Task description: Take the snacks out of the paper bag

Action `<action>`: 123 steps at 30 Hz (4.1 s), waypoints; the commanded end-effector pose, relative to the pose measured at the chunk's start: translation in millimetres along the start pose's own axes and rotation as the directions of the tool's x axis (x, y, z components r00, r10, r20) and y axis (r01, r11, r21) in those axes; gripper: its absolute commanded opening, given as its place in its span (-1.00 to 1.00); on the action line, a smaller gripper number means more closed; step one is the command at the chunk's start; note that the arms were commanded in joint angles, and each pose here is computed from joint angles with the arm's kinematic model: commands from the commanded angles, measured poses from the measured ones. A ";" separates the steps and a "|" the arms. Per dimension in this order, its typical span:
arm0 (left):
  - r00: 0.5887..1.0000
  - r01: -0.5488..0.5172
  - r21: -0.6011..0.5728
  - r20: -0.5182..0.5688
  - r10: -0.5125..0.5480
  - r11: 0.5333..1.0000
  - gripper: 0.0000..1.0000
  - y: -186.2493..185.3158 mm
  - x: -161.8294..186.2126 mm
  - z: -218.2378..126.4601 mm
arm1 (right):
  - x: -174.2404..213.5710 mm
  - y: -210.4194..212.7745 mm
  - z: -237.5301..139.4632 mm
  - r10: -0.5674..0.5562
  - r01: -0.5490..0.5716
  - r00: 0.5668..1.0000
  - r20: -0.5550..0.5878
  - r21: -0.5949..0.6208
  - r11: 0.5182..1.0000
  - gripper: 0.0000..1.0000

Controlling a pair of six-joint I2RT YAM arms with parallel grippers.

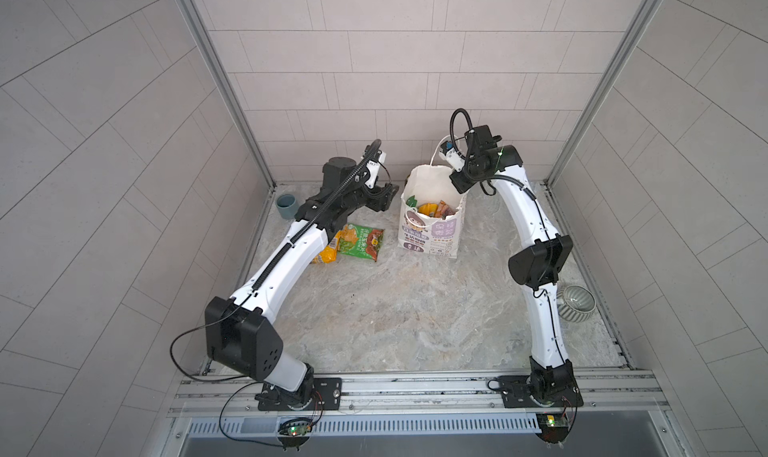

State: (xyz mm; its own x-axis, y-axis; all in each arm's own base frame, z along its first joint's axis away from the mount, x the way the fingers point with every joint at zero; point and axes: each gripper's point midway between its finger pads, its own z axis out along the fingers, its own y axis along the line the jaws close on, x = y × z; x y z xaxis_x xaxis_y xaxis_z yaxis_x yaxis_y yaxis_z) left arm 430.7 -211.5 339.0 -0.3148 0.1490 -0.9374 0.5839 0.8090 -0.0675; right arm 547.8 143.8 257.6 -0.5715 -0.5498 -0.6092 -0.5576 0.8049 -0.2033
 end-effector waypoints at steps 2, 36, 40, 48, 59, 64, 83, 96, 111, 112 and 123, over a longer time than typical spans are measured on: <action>0.999 0.018 -0.031 0.048 -0.016 0.999 0.44 6.7 -9.9 -3.2 | -41.3 -31.3 -52.3 0.007 -0.032 0.985 0.172 0.138 0.990 -1.00; 0.991 0.118 0.039 -0.073 -0.115 0.992 0.25 -87.0 100.3 -72.2 | 28.8 138.8 -99.1 -0.193 0.193 0.924 0.331 0.033 0.981 -1.00; 0.990 0.088 0.080 -0.115 -0.079 0.993 0.25 -106.6 101.7 -62.9 | 40.6 161.0 -96.4 -0.170 0.176 0.930 0.327 0.012 0.984 -1.00; 0.986 0.065 0.085 -0.158 -0.051 0.994 0.30 -116.9 100.9 -41.2 | 38.4 166.0 -120.1 -0.052 0.070 0.927 0.371 -0.036 0.997 -1.00; 0.967 0.085 0.115 -0.251 -0.054 0.990 0.40 -155.0 117.3 1.6 | 36.1 165.7 -122.3 0.018 0.008 0.913 0.408 -0.062 0.998 -1.00; 0.954 0.136 0.076 -0.279 -0.110 0.988 0.42 -152.8 129.9 19.0 | 37.3 166.9 -123.3 0.016 0.012 0.910 0.414 -0.065 0.998 -1.00; 0.948 0.186 0.004 -0.264 -0.179 0.982 0.43 -143.4 166.8 52.4 | 31.5 156.6 -130.1 0.069 -0.044 0.892 0.447 -0.066 0.997 -1.00; 0.958 0.138 0.002 -0.253 -0.133 0.990 0.44 -150.0 172.4 58.5 | 30.9 156.0 -128.4 0.092 -0.055 0.890 0.446 -0.095 0.994 -1.00; 0.956 0.113 -0.032 -0.270 -0.118 0.993 0.50 -144.5 177.2 89.6 | 28.5 164.5 -137.1 0.094 -0.028 0.871 0.482 -0.142 0.990 -1.00; 0.956 0.112 -0.033 -0.271 -0.117 0.993 0.49 -144.1 177.8 91.4 | 27.7 164.9 -137.9 0.095 -0.028 0.870 0.485 -0.143 0.989 -1.00; 0.953 0.104 -0.039 -0.283 -0.111 0.994 0.11 -138.3 188.6 109.9 | 28.5 165.9 -137.5 0.093 -0.023 0.868 0.487 -0.147 0.989 -1.00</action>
State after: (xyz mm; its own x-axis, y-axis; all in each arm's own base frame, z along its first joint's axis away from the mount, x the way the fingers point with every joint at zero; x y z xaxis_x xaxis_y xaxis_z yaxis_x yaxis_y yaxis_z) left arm 360.9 -351.3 125.1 -0.6049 0.2274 -0.7631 0.5114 0.8456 -0.1534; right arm 364.8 218.7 270.5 -0.3629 -0.3614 -0.8589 -0.5897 0.8028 -0.0887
